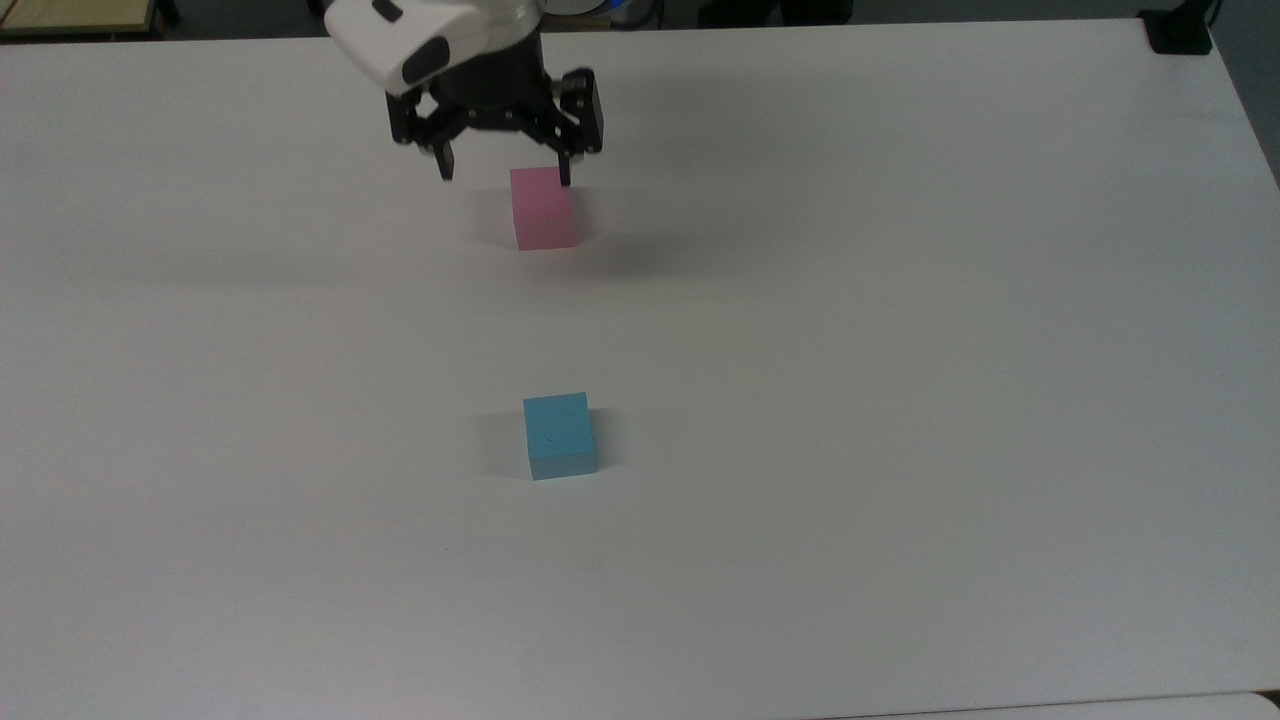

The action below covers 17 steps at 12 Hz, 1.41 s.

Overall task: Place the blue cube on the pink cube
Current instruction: 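Move the open gripper over the light-blue cube and lower onto it, then close the gripper on the light-blue cube and lift it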

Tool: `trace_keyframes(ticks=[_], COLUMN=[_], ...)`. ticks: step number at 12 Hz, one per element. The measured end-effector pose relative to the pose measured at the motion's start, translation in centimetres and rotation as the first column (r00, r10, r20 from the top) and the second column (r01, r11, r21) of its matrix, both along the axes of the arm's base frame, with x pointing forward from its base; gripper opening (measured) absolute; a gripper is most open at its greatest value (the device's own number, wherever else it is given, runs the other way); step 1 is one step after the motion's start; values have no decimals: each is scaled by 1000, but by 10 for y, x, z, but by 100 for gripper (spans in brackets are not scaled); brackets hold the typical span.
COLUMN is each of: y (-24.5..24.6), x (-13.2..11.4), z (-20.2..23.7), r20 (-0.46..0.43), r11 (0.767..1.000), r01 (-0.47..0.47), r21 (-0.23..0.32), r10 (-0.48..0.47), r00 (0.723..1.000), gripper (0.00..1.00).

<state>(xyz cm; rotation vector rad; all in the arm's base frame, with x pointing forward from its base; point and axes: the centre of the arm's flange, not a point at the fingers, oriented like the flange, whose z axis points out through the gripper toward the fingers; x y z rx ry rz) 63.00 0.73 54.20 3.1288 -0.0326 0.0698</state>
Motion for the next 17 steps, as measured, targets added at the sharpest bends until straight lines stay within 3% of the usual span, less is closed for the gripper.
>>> trace_keyframes(ticks=[7, 9, 12, 17], y=[0, 14, 34, 47], x=[66, 81, 99, 111], z=[-37, -76, -146, -204], r20=[90, 80, 51, 56], r11=[1000, 1000, 995, 992], r01=[1, -20, -64, -89], r21=[-7, -13, -72, -92], r10=[0, 21, 68, 95], r00=[996, 997, 996, 994], gripper=[100, 100, 100, 100])
